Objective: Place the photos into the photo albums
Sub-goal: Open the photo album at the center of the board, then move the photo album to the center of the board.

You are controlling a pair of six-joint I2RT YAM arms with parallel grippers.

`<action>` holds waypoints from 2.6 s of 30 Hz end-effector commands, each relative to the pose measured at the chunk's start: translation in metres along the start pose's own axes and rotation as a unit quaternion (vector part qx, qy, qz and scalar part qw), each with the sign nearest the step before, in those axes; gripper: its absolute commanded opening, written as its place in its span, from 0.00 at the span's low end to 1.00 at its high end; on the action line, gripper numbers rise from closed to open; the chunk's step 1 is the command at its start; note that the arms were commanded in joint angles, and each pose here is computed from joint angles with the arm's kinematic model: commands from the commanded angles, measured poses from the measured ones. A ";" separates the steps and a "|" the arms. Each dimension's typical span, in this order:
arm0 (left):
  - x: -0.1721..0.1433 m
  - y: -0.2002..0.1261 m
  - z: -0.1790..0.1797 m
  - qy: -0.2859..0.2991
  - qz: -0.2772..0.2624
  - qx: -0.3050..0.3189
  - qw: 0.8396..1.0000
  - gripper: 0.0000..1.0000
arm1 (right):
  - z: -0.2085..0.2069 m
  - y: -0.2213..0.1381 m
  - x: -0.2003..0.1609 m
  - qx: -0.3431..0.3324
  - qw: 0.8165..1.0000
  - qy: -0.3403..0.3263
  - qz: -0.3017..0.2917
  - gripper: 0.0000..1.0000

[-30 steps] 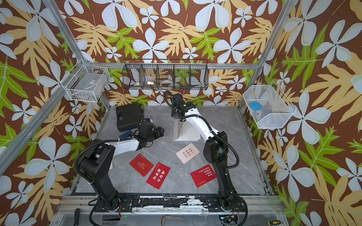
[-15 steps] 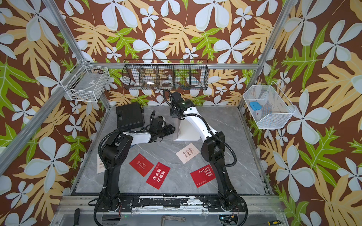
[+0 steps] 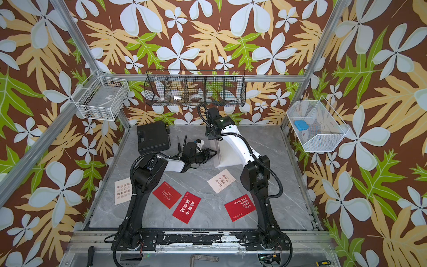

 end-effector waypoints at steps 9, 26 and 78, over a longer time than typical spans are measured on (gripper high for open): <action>0.035 -0.113 0.003 0.025 -0.150 0.110 0.982 0.63 | 0.022 0.015 -0.032 -0.065 0.994 -0.033 0.087 0.00; 0.093 -0.253 -0.047 0.125 -0.306 0.229 0.916 0.71 | 0.135 0.025 -0.014 0.167 0.985 -0.018 0.030 0.61; 0.053 -0.158 0.045 0.023 -0.109 0.187 0.976 0.78 | -0.008 0.135 -0.086 0.050 0.996 0.050 0.046 0.83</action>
Point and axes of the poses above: each gripper's point midway between its finger pads, its own y axis out along the fingers, its own z axis along the line the jaws close on, x = y × z, the point moved 6 cm from there along -y, back along the fingers, and after that the axes turned 15 degrees about -y, right-handed, at the moved point
